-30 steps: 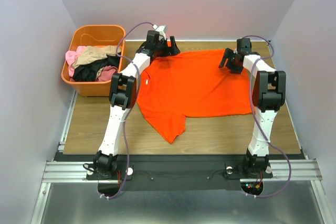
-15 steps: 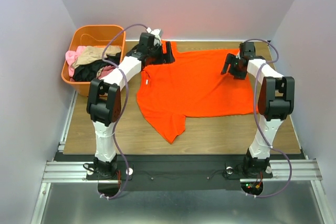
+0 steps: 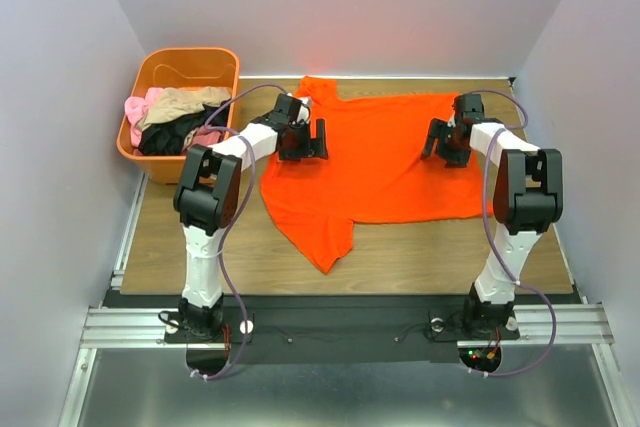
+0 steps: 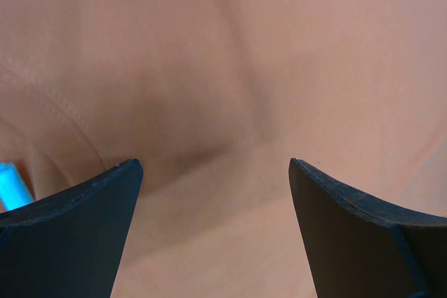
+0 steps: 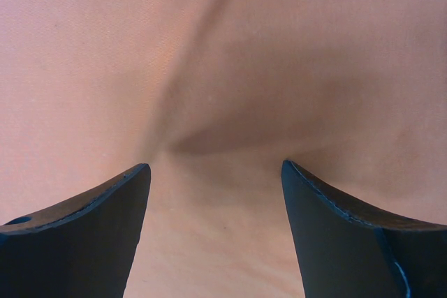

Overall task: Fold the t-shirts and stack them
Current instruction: Fold the tshirt

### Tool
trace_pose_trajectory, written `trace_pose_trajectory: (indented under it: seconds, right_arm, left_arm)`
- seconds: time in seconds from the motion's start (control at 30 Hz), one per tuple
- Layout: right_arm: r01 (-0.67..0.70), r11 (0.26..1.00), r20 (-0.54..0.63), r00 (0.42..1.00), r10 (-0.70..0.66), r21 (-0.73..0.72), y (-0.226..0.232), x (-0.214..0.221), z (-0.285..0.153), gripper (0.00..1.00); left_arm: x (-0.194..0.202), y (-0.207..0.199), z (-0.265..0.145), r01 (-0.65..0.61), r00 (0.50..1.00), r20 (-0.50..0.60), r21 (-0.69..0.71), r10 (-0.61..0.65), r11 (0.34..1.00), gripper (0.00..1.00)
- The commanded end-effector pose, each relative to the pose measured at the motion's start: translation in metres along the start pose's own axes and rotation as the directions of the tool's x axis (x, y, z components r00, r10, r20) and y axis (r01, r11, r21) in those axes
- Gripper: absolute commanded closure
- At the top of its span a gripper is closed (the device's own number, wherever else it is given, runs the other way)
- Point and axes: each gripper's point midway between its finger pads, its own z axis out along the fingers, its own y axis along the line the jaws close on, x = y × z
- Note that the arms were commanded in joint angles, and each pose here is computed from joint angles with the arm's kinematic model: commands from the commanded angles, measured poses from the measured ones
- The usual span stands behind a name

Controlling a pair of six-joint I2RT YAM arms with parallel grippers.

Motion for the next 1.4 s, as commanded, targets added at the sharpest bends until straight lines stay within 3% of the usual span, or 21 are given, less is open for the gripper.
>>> trace_pose_trajectory:
  seconds: [0.0,0.37,0.67,0.83,0.97,1.0,1.03,1.07,1.13,1.17,1.2,1.3,1.37]
  right_arm:
    - [0.008,1.0,0.027,1.0,-0.008,-0.005,0.005,-0.007,-0.004,0.19]
    - [-0.041,0.999,0.008,0.999,0.041,-0.027,0.012,-0.017,0.015,0.19]
    - [-0.046,0.998,0.012,0.999,0.046,-0.036,0.019,-0.036,0.025,0.19]
    - [-0.026,0.997,0.053,0.998,0.03,-0.077,0.031,-0.055,0.011,0.19]
    - [0.008,0.994,0.127,0.992,0.006,-0.109,0.043,-0.074,-0.022,0.18]
    - [0.019,0.993,0.167,0.986,0.002,-0.12,0.048,-0.082,-0.042,0.18]
    - [0.025,0.993,0.164,0.986,-0.006,-0.117,0.046,-0.076,-0.046,0.18]
    - [0.032,0.993,0.178,0.984,-0.011,-0.114,0.046,-0.076,-0.055,0.18]
    - [0.028,0.995,0.19,0.982,-0.009,-0.099,0.041,-0.064,-0.073,0.18]
    - [0.013,0.998,0.195,0.981,0.0,-0.065,0.033,-0.059,-0.076,0.18]
    - [0.002,0.999,0.223,0.975,0.01,-0.055,0.031,-0.058,-0.092,0.17]
    - [-0.049,0.998,0.195,0.98,0.043,0.026,0.006,-0.025,-0.092,0.15]
    - [-0.102,0.993,0.177,0.98,0.09,0.06,-0.013,-0.003,-0.095,0.15]
  left_arm:
    - [-0.02,0.002,0.012,-0.036,0.999,0.027,0.003,0.036,0.999,0.02]
    - [-0.044,0.028,0.053,-0.026,1.0,-0.008,-0.02,0.026,0.999,0.02]
    - [-0.096,0.033,0.057,-0.01,0.997,0.074,0.033,0.007,0.999,0.02]
    - [-0.125,-0.005,0.03,-0.102,0.984,0.158,0.097,0.086,0.99,0.02]
    - [-0.135,-0.031,-0.013,-0.155,0.957,0.246,-0.003,0.151,0.988,0.01]
    - [-0.151,-0.038,-0.047,-0.142,0.933,0.325,-0.063,0.155,0.988,0.01]
    - [-0.126,-0.037,-0.045,-0.131,0.944,0.293,-0.095,0.153,0.987,0.02]
    - [-0.144,-0.043,-0.085,-0.084,0.906,0.401,-0.139,0.134,0.987,0.02]
    - [-0.115,-0.037,-0.093,-0.026,0.907,0.409,-0.171,0.095,0.985,0.02]
    - [-0.12,-0.042,-0.123,0.061,0.876,0.482,-0.14,0.015,0.988,0.02]
    - [-0.088,-0.029,-0.114,0.094,0.897,0.441,-0.148,-0.019,0.984,0.02]
    - [-0.061,-0.03,-0.133,0.14,0.896,0.434,-0.085,-0.09,0.986,0.02]
    - [-0.022,-0.023,-0.131,0.13,0.934,0.345,-0.083,-0.094,0.988,0.02]
